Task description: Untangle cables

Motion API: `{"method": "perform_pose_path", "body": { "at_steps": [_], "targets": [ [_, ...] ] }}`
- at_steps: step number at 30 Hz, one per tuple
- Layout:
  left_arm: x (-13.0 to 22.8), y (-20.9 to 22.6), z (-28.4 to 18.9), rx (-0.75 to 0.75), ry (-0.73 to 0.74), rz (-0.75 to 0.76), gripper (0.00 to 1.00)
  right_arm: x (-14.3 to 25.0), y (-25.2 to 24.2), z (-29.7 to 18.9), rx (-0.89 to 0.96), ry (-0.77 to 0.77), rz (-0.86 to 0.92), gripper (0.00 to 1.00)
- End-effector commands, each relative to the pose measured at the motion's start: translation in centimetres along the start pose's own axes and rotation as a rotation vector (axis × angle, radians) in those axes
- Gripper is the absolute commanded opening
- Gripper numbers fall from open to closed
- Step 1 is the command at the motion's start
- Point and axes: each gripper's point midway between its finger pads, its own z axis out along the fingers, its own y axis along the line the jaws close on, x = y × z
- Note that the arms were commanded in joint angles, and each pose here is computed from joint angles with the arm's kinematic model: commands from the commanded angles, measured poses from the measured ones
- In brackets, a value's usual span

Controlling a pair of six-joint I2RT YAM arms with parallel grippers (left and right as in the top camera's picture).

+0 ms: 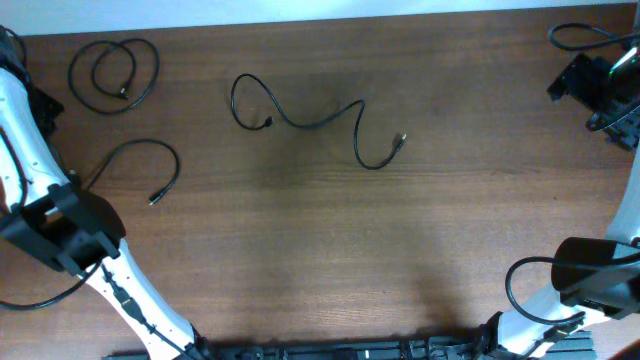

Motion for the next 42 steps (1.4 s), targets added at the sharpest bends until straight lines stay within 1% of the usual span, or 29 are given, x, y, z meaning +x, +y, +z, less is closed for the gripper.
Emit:
{"method": "perform_pose_path", "body": {
  "at_steps": [1,3,4,5,6,7,8,9,11,13,14,16,17,19,21,22,23,24,26,28,29,30,32,34,35,38,41,42],
  "targets": [
    [2.0,-0.2,1.7,-0.015,0.082,-0.003,0.67,0.1,0.1,0.1,-0.001,0.005,0.004,0.98],
    [4.3,-1.5,2.8,0.045,0.187,0.018,0.79,0.1,0.1,0.1,-0.001,0.005,0.004,0.98],
    [5.4,-2.1,3.2,0.079,0.237,0.022,0.81,0.1,0.1,0.1,-0.001,0.005,0.004,0.98],
    [6.3,-2.9,3.3,0.125,0.277,0.060,0.81,0.1,0.1,0.1,-0.001,0.005,0.004,0.98],
    [6.4,-3.5,3.2,0.170,0.282,0.126,0.80,0.1,0.1,0.1,-0.001,0.005,0.004,0.98],
    [6.2,-3.6,2.9,0.180,0.270,0.148,0.82,0.1,0.1,0.1,-0.001,0.005,0.004,0.98],
    [5.9,-3.4,2.2,0.190,0.258,0.180,0.90,0.1,0.1,0.1,-0.001,0.004,0.004,0.98],
    [5.8,-3.2,1.6,0.190,0.256,0.189,0.91,0.1,0.1,0.1,-0.001,0.005,0.004,0.98],
    [5.0,-2.9,-1.1,0.216,0.223,0.186,0.89,0.1,0.1,0.1,-0.001,0.005,0.004,0.98],
    [4.1,-4.8,-5.3,0.372,0.145,0.253,0.87,0.1,0.1,0.1,-0.001,0.004,0.004,0.98],
    [3.9,-6.4,-8.2,0.496,0.093,0.302,0.87,0.1,0.1,0.1,-0.001,0.005,0.004,0.98],
    [4.2,-7.8,-10.6,0.569,0.057,0.326,0.87,0.1,0.1,0.1,-0.001,0.005,0.004,0.99],
    [4.8,-8.6,-10.9,0.577,0.058,0.359,0.87,0.1,0.1,0.1,-0.001,0.005,0.004,0.98],
    [7.3,-10.9,-11.1,0.583,0.070,0.511,0.87,0.1,0.1,0.1,-0.001,0.004,0.004,0.98],
    [10.0,-12.8,-10.6,0.570,0.124,0.587,0.87,0.1,0.1,0.1,-0.001,0.005,0.004,0.98],
    [11.6,-13.5,-9.9,0.555,0.170,0.619,0.84,0.1,0.1,0.1,-0.001,0.005,0.004,0.99],
    [13.0,-13.9,-9.2,0.536,0.210,0.644,0.79,0.1,0.1,0.1,-0.001,0.004,0.004,0.98],
    [14.2,-14.2,-7.5,0.465,0.240,0.641,0.76,0.1,0.1,0.1,-0.001,0.005,0.004,0.98],
    [15.3,-14.3,-4.4,0.347,0.262,0.607,0.75,0.1,0.1,0.1,-0.001,0.005,0.004,0.99],
    [16.6,-14.2,-1.6,0.289,0.306,0.592,0.72,0.1,0.1,0.1,-0.001,0.004,0.004,0.98],
    [16.9,-14.3,-0.5,0.275,0.309,0.582,0.70,0.1,0.1,0.1,-0.001,0.005,0.004,0.98],
    [16.5,-14.4,1.3,0.242,0.276,0.554,0.68,0.1,0.1,0.1,-0.001,0.004,0.004,0.98],
    [16.2,-14.8,3.0,0.221,0.238,0.547,0.64,0.1,0.1,0.1,-0.001,0.004,0.004,0.98],
    [16.0,-15.2,3.4,0.231,0.221,0.543,0.63,0.1,0.1,0.1,-0.001,0.005,0.004,0.98],
    [16.0,-15.4,3.6,0.234,0.215,0.538,0.60,0.1,0.1,0.1,-0.001,0.005,0.004,0.98],
    [16.3,-15.0,4.8,0.181,0.213,0.472,0.60,0.1,0.1,0.1,-0.001,0.005,0.005,0.98],
    [17.1,-15.0,6.3,0.176,0.216,0.476,0.60,0.1,0.1,0.1,-0.001,0.005,0.004,0.98],
    [17.3,-15.1,6.9,0.177,0.213,0.475,0.58,0.1,0.1,0.1,-0.001,0.005,0.004,0.98]
  ]
}}
